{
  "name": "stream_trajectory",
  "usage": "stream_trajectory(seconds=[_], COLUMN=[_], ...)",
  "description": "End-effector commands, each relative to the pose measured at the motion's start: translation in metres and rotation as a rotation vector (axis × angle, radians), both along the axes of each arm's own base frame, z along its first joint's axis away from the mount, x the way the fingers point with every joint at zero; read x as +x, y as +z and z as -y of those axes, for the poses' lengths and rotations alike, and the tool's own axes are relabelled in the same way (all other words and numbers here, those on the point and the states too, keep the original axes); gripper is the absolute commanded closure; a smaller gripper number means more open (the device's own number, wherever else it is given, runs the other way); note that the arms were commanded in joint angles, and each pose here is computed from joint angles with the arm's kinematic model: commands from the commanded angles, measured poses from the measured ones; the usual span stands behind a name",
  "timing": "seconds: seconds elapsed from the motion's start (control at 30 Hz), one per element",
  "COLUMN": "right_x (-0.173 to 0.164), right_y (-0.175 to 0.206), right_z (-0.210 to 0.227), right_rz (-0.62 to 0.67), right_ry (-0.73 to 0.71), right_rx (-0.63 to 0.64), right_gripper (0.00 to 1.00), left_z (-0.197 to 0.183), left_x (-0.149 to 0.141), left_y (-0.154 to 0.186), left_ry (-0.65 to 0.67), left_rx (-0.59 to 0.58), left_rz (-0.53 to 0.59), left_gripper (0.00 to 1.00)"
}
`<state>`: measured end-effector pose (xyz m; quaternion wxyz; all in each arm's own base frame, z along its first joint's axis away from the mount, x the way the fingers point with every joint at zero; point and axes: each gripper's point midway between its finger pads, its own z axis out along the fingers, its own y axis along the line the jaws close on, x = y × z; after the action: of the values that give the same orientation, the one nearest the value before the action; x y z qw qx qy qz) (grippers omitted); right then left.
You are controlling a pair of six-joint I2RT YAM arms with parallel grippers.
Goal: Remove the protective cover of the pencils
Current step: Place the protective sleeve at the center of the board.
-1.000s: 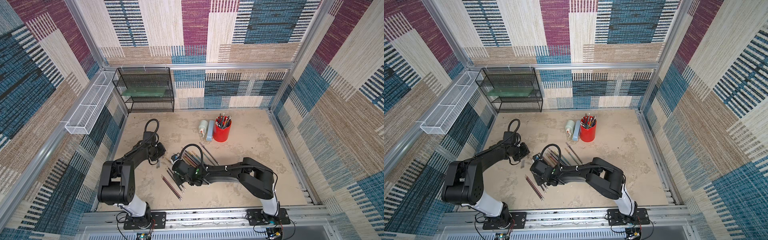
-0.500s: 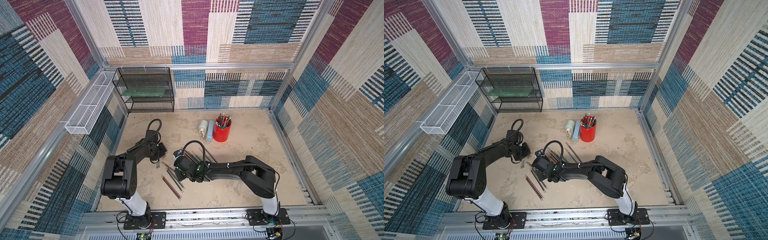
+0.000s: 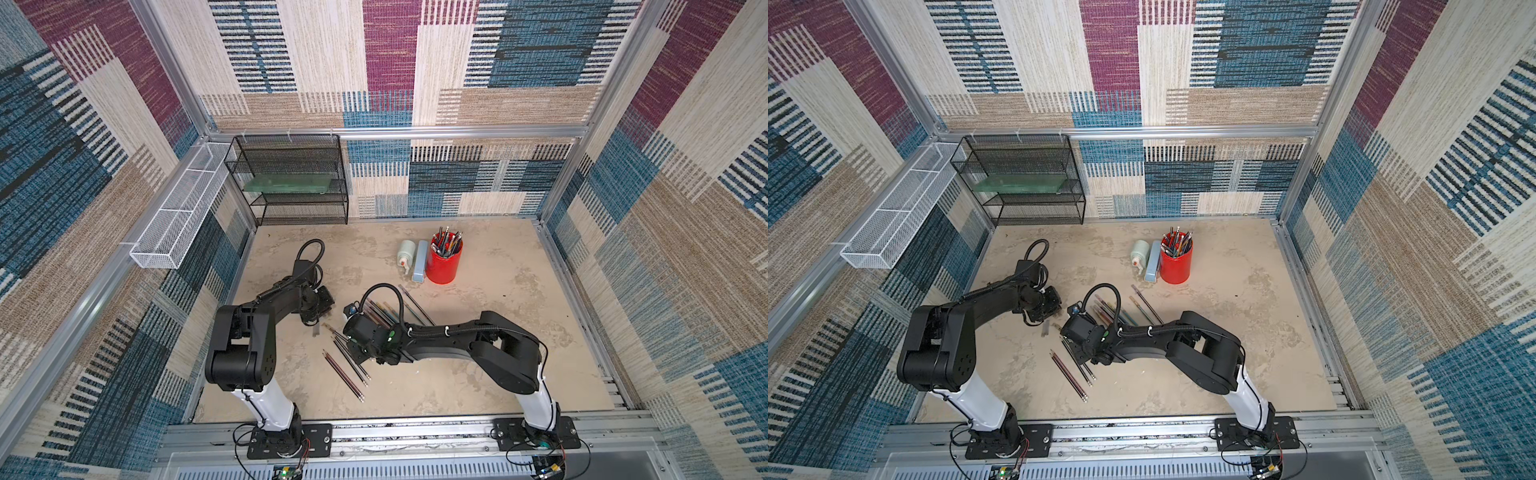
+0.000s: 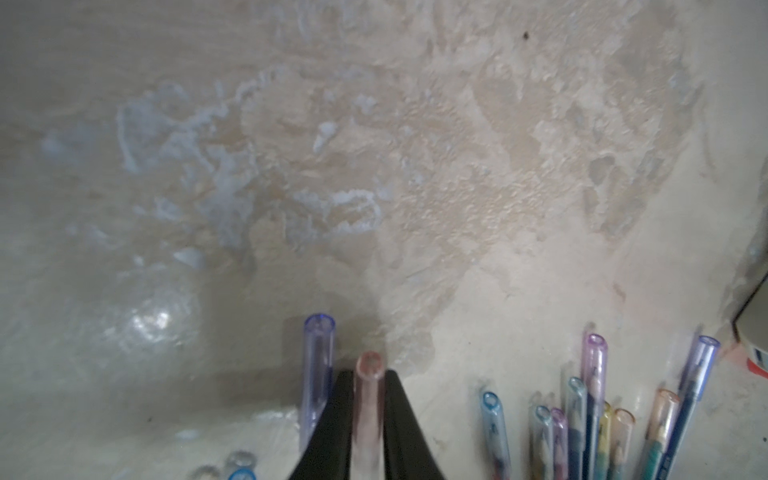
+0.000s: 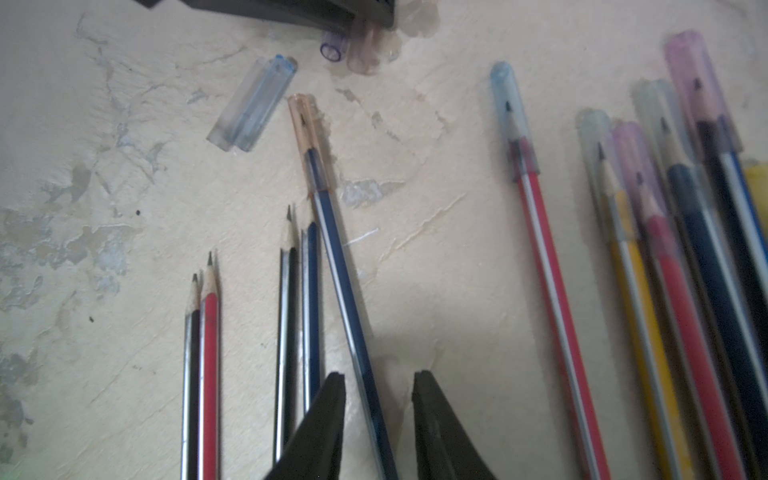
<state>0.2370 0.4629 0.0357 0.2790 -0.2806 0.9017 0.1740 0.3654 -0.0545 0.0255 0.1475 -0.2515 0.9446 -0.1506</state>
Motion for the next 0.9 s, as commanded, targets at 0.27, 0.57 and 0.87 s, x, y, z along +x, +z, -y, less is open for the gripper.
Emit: stream_trajectory(seconds=[0.27, 0.57, 0.87], right_x=[0.001, 0.005, 0.009], right_y=[-0.008, -0.016, -0.020], right_z=[-0.005, -0.007, -0.012], right_rz=[0.009, 0.001, -0.005], right_ry=[0.008, 0.002, 0.004], right_rx=[-0.035, -0.044, -0.047], right_gripper=[0.67, 0.72, 0.75], left_z=[0.002, 0.001, -0.004], left_x=[0.001, 0.001, -0.002], left_y=[0.000, 0.001, 0.002], left_ry=[-0.027, -0.024, -0.012], left_rx=[0.003, 0.007, 0.033], left_rz=[-0.004, -0.001, -0.007], left_gripper=[0.81, 0.87, 0.92])
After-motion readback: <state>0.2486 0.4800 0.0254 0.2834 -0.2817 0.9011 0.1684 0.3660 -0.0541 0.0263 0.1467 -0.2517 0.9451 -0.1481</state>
